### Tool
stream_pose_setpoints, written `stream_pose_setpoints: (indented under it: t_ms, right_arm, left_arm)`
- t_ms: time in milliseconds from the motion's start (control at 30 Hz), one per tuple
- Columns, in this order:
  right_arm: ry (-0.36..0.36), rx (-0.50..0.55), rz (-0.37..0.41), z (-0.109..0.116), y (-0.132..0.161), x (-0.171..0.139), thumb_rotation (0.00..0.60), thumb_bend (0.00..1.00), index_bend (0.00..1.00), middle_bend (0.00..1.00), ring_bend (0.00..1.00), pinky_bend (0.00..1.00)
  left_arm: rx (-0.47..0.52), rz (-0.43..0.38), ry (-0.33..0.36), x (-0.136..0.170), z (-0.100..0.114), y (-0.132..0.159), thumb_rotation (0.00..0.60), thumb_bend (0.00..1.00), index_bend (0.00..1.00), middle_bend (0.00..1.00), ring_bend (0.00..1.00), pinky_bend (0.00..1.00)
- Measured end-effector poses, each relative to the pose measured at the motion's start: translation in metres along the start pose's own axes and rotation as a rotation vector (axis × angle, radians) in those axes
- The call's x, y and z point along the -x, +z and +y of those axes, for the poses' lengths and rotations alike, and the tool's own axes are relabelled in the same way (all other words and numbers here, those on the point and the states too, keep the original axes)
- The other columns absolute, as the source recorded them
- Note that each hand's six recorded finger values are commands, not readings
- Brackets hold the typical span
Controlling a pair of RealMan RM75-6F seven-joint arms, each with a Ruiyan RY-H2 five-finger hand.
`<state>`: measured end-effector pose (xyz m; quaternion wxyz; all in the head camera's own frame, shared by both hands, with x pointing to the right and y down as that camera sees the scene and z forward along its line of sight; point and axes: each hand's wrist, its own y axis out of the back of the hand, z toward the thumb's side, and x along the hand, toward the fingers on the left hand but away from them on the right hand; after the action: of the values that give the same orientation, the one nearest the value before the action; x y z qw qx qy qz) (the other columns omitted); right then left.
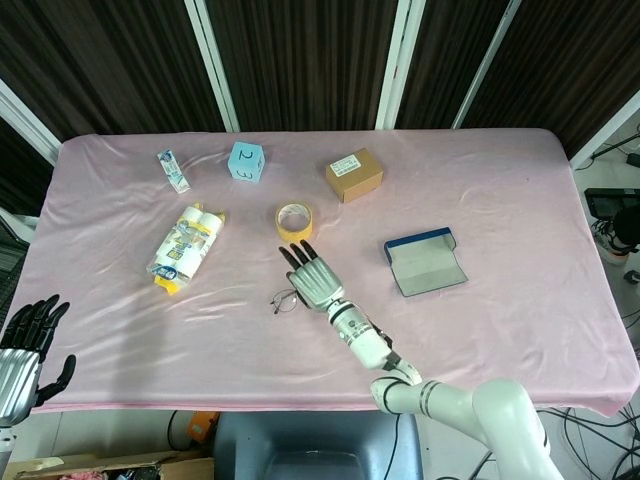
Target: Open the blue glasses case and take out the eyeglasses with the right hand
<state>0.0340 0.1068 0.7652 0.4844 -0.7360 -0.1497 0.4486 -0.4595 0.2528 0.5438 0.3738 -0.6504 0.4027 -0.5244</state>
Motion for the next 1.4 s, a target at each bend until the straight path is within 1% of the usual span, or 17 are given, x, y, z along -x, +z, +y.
stream_pose_setpoints:
  t_ms: [33, 67, 133, 200, 267, 433, 533, 600, 733, 800, 833, 867, 933, 967, 1067, 1267, 1400]
  right_arm:
    - [0.004, -0.011, 0.0, -0.002, 0.003, 0.001, 0.6, 0.59, 0.51, 0.14, 0.0, 0.0]
    - [0.007, -0.024, 0.002, -0.004, 0.008, 0.002, 0.6, 0.58, 0.48, 0.14, 0.0, 0.0]
    - [0.009, -0.035, 0.002, -0.006, 0.015, 0.003, 0.6, 0.51, 0.4, 0.14, 0.0, 0.0]
    - [0.008, -0.045, -0.007, -0.005, 0.014, 0.002, 0.6, 0.42, 0.34, 0.14, 0.0, 0.0]
    - [0.01, -0.04, -0.013, -0.004, 0.012, 0.001, 0.6, 0.37, 0.32, 0.14, 0.0, 0.0]
    - [-0.001, 0.001, -0.006, 0.006, 0.007, -0.009, 0.6, 0.36, 0.32, 0.13, 0.0, 0.0]
    - [-0.04, 0.021, 0.004, 0.02, -0.002, -0.026, 0.6, 0.36, 0.29, 0.13, 0.0, 0.0]
    - [-0.077, 0.03, 0.007, 0.032, -0.013, -0.046, 0.6, 0.36, 0.25, 0.12, 0.0, 0.0]
    - [-0.137, 0.016, -0.032, 0.055, -0.051, -0.105, 0.6, 0.36, 0.17, 0.1, 0.0, 0.0]
    - [-0.151, -0.008, -0.098, 0.066, -0.083, -0.151, 0.6, 0.36, 0.15, 0.09, 0.0, 0.0]
    - [-0.153, -0.02, -0.141, 0.069, -0.098, -0.174, 0.6, 0.36, 0.14, 0.08, 0.0, 0.0]
    - [-0.152, -0.035, -0.21, 0.072, -0.12, -0.205, 0.6, 0.35, 0.14, 0.08, 0.0, 0.0]
    - [-0.147, -0.052, -0.327, 0.074, -0.149, -0.254, 0.6, 0.35, 0.13, 0.07, 0.0, 0.0]
    - [-0.144, -0.051, -0.404, 0.073, -0.165, -0.285, 0.6, 0.35, 0.12, 0.07, 0.0, 0.0]
    - [-0.149, -0.008, -0.55, 0.065, -0.189, -0.345, 0.6, 0.33, 0.11, 0.07, 0.0, 0.0]
    - [-0.2, 0.125, -0.652, 0.043, -0.216, -0.401, 0.6, 0.33, 0.1, 0.07, 0.0, 0.0]
    - [-0.203, 0.147, -0.698, 0.033, -0.23, -0.424, 0.6, 0.33, 0.1, 0.07, 0.0, 0.0]
  left_arm:
    - [-0.001, -0.002, 0.0, 0.001, 0.0, 0.0, 0.6, 0.43, 0.0, 0.0, 0.0, 0.08]
    - [-0.001, -0.004, 0.0, 0.001, 0.0, 0.0, 0.6, 0.43, 0.0, 0.0, 0.0, 0.08]
    - [0.0, -0.004, 0.002, 0.002, 0.001, 0.0, 0.6, 0.43, 0.0, 0.0, 0.0, 0.08]
    - [0.0, -0.006, 0.001, 0.002, 0.001, 0.0, 0.6, 0.43, 0.0, 0.0, 0.0, 0.08]
    - [-0.001, -0.009, -0.001, 0.002, 0.0, 0.0, 0.6, 0.43, 0.0, 0.0, 0.0, 0.08]
    - [0.0, -0.009, 0.003, 0.003, 0.002, 0.0, 0.6, 0.43, 0.0, 0.0, 0.0, 0.08]
    - [0.003, -0.001, 0.007, 0.002, 0.003, -0.002, 0.6, 0.43, 0.0, 0.0, 0.0, 0.08]
    - [0.002, 0.003, 0.005, 0.002, 0.002, -0.003, 0.6, 0.43, 0.0, 0.0, 0.0, 0.08]
    - [-0.013, 0.016, -0.007, 0.001, 0.0, -0.003, 0.6, 0.43, 0.0, 0.0, 0.0, 0.08]
    - [-0.026, 0.02, -0.012, 0.001, -0.001, -0.002, 0.6, 0.43, 0.0, 0.0, 0.0, 0.08]
    - [-0.034, 0.021, -0.014, 0.001, -0.001, -0.002, 0.6, 0.44, 0.0, 0.0, 0.0, 0.08]
    - [-0.042, 0.021, -0.016, 0.001, -0.002, -0.001, 0.6, 0.44, 0.0, 0.0, 0.0, 0.07]
    - [-0.067, 0.018, -0.026, 0.001, -0.005, 0.001, 0.6, 0.44, 0.0, 0.0, 0.0, 0.07]
    - [-0.078, 0.014, -0.032, 0.001, -0.006, 0.002, 0.6, 0.44, 0.0, 0.0, 0.0, 0.07]
    - [-0.11, -0.007, -0.045, 0.001, -0.01, 0.008, 0.6, 0.44, 0.0, 0.0, 0.0, 0.06]
    - [-0.126, -0.044, -0.044, 0.003, -0.015, 0.019, 0.6, 0.45, 0.0, 0.0, 0.0, 0.06]
    - [-0.113, -0.047, -0.032, 0.002, -0.014, 0.019, 0.6, 0.45, 0.0, 0.0, 0.0, 0.06]
